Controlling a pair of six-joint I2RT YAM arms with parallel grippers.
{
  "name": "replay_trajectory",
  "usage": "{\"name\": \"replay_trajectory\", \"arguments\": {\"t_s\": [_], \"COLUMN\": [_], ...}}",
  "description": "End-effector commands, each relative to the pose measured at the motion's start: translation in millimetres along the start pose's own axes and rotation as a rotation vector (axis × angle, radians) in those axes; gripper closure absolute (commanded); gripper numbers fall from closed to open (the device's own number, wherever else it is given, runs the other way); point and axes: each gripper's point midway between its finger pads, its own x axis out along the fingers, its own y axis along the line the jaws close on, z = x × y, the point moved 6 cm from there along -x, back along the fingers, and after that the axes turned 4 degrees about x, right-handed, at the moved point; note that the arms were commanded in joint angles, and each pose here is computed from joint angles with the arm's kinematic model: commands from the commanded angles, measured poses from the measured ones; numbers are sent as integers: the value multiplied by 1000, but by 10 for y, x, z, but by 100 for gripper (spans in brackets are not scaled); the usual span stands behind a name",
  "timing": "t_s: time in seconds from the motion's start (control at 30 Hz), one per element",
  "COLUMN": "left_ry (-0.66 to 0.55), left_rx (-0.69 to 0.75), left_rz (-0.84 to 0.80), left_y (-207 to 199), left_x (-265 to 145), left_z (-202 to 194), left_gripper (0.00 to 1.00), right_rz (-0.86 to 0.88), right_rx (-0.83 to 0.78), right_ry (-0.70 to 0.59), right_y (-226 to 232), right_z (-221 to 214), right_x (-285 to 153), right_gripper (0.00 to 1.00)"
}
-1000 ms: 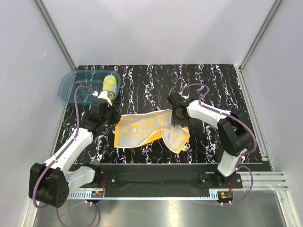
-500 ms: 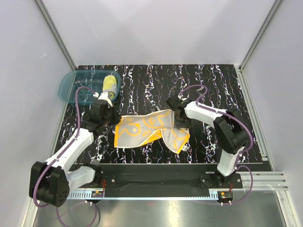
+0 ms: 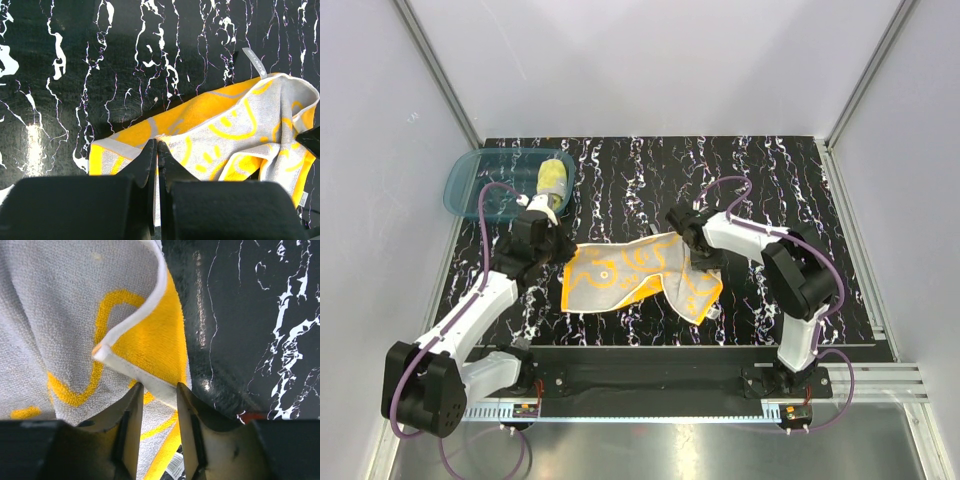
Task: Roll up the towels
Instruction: Flatten the towel
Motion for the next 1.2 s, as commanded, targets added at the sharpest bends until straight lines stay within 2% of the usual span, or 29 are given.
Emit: {"name": "replay_trajectory", "arguments": {"t_s": [0.0,0.07,0.1,0.27,0.4,0.5,0.7,1.0,1.1,1.13,1.17], "left_ry": [-41,-41,-40,-38,-42,-62,-131,-72,-28,6,11], "left_rx": [12,13,16,15,13,1,-14,6,21,23,24], "left_rz": [-8,-5,-3,0,8,91,135,190,199,214,216], "left_y": [-5,2,6,9,12,96,128,104,132,169,177], "left_x": [29,27,27,30,14,-33,-65,406,643,745,780], "left_z": [64,60,57,53,69,107,232,488,526,482,495], "left_gripper": [100,100,100,100,100,100,100,100,100,100,100], "right_rz": [-37,-32,-30,-39,-44,-50,-47,-57,-66,-70,-74], "right_rx": [-14,-16,-15,4,49,97,221,183,181,192,200], "right_ry": [-35,-25,-27,-58,-127,-162,-156,-134,-111,-106,-112], "right_y": [13,29,33,-12,-163,-351,-832,-687,-653,-682,-691], "right_z": [64,44,45,86,188,299,541,987,1093,1132,1174], "right_x": [10,36,40,-14,-222,-354,-276,-61,111,153,166], "right_gripper": [64,72,80,100,100,100,100,100,86,71,61]}}
